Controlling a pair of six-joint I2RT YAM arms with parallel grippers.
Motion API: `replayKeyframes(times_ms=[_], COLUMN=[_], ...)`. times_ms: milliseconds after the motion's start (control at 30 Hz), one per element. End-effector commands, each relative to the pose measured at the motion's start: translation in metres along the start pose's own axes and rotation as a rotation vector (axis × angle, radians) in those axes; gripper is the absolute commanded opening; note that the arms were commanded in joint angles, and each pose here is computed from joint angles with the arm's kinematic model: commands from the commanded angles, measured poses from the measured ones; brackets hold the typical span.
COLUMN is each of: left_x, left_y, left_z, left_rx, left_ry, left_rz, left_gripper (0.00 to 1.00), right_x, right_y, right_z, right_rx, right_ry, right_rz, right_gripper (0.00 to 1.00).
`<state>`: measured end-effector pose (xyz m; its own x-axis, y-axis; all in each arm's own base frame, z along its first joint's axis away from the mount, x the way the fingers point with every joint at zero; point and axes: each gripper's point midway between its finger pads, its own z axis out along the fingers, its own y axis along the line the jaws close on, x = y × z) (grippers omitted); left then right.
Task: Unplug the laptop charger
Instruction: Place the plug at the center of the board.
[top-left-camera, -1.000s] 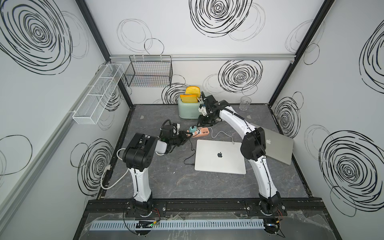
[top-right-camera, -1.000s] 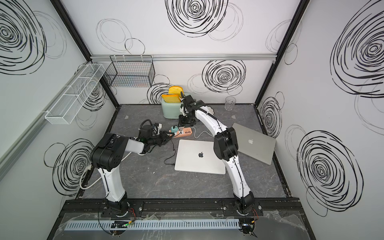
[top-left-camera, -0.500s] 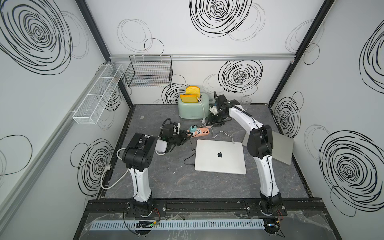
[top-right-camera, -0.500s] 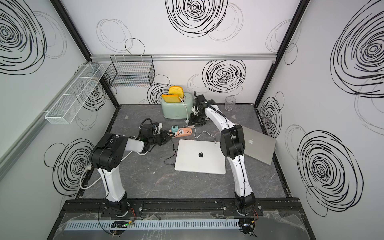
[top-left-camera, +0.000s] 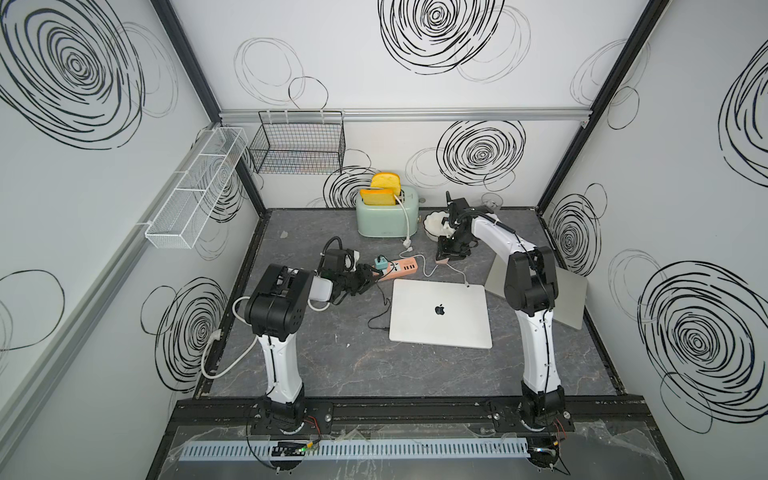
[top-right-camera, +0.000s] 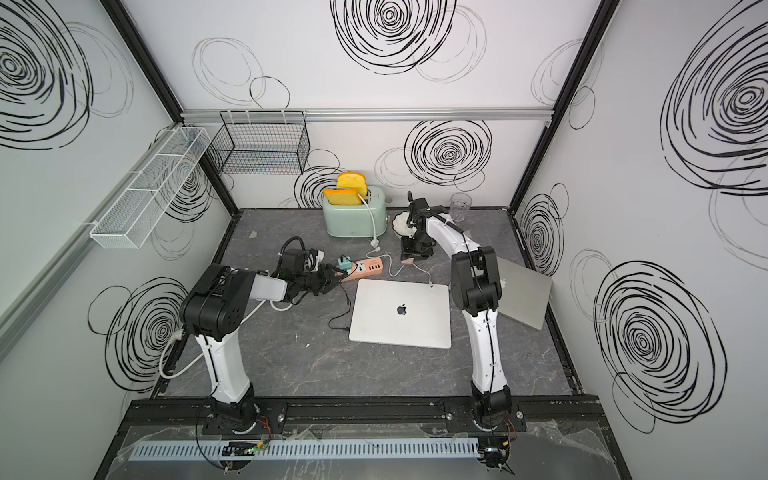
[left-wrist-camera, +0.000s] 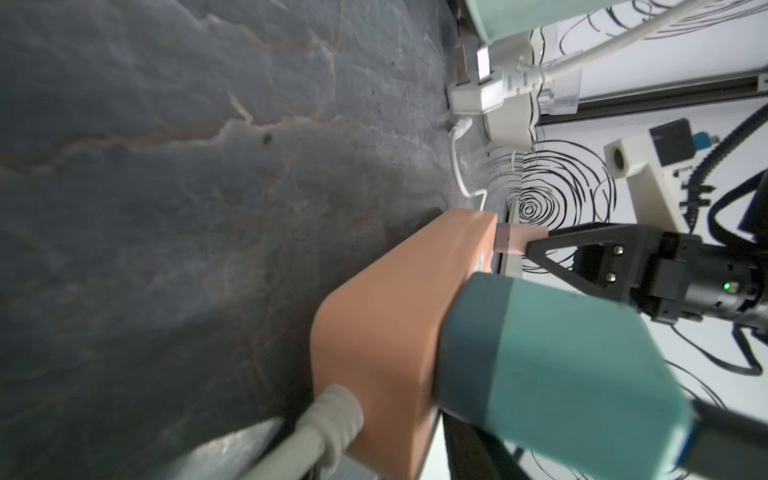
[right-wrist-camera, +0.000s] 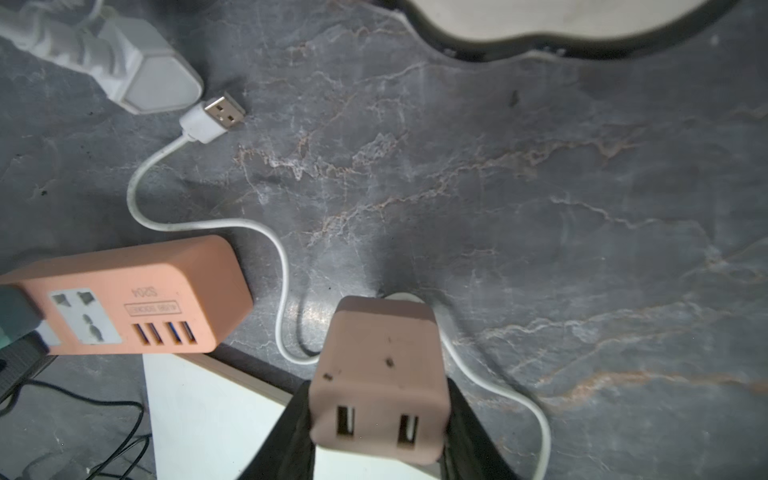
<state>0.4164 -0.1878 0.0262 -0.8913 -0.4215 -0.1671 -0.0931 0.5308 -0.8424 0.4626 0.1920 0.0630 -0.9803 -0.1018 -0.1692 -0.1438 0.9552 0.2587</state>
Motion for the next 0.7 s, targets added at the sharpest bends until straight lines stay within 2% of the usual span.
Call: replayKeyframes(times_ms=[0, 267, 367, 500, 600, 667], left_x=[0.036, 0.029, 0.025, 0.019, 0.014, 0.011], left_y=[0.077, 0.071, 0.068, 0.061, 0.056, 0.052], left_z=[-0.007, -0.014, -0.02, -0.03, -0.038, -0.043], left_rx=[-0.263, -0.263, -0.282, -0.293, -0.298, -0.304], left_ry=[0.066, 0.046, 0.037, 0.023, 0.008, -0.002], left_rz=[-0.157, -0.141, -0.115, -0.087, -0.068, -0.054], left_gripper=[0.6, 0.68, 0.79, 0.88, 0.89, 0.89], right_x=[0.002, 0.001, -0.002, -0.004, -0.007, -0.011], right_y=[0.0, -0.003, -0.007, -0.006, -0.004, -0.002], right_z=[-0.008, -0.007, -0.01, -0.009, -0.013, -0.017], right_rx=[0.019, 0.038, 0.048, 0.047, 0.039, 0.038], right_ry=[-0.01, -0.017, -0.025, -0.025, -0.038, -0.053], right_rz=[-0.036, -0.045, -0.047, -0.051, -0.05, -0.054], right_gripper=[0.19, 0.29, 0.35, 0.51, 0.65, 0.7])
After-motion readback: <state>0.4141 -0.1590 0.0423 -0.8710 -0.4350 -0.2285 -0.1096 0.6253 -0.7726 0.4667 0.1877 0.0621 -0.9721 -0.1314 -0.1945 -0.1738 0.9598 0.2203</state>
